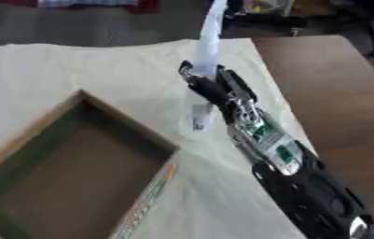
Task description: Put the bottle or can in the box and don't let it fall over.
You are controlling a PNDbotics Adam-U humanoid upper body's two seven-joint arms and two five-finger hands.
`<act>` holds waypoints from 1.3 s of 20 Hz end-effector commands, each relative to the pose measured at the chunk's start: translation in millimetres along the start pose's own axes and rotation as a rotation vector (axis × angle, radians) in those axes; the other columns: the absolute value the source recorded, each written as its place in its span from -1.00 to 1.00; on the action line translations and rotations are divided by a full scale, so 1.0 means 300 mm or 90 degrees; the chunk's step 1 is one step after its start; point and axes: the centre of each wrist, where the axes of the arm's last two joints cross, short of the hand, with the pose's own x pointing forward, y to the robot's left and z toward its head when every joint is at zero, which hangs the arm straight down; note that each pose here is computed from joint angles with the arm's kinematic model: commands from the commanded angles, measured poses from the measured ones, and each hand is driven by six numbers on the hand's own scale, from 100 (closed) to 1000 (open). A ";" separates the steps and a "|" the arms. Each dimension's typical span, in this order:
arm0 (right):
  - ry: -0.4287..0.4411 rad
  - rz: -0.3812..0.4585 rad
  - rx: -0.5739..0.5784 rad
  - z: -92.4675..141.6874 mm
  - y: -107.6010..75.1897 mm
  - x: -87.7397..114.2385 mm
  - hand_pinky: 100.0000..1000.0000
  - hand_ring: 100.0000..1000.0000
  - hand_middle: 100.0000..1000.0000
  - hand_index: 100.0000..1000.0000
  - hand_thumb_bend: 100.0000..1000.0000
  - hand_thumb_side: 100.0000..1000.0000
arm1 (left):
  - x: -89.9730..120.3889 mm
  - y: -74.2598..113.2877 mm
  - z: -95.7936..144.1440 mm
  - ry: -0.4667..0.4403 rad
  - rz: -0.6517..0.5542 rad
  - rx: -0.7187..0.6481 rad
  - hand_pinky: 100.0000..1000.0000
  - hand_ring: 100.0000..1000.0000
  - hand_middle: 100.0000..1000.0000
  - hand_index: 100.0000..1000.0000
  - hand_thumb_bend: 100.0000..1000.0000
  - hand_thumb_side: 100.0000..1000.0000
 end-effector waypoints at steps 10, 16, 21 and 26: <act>0.011 -0.019 -0.070 -0.010 -0.011 -0.002 0.95 0.58 0.37 -0.10 -1.00 -0.26 | 0.024 0.010 -0.016 -0.015 0.001 0.000 1.00 1.00 1.00 0.35 -1.00 0.18; 0.004 -0.041 -0.103 -0.015 -0.011 -0.013 0.96 0.24 0.08 -0.39 -1.00 -0.28 | 0.023 0.009 -0.016 -0.014 0.004 -0.001 1.00 1.00 1.00 0.34 -1.00 0.18; -0.035 -0.056 -0.102 -0.017 -0.011 -0.017 0.95 0.04 -0.06 -0.60 -1.00 -0.26 | 0.022 0.009 -0.015 -0.014 0.005 -0.001 1.00 1.00 1.00 0.34 -1.00 0.18; -0.071 -0.042 -0.089 -0.012 -0.013 -0.001 0.88 -0.02 -0.08 -0.68 -1.00 -0.24 | 0.022 0.010 -0.015 -0.013 0.005 -0.002 1.00 1.00 1.00 0.34 -1.00 0.18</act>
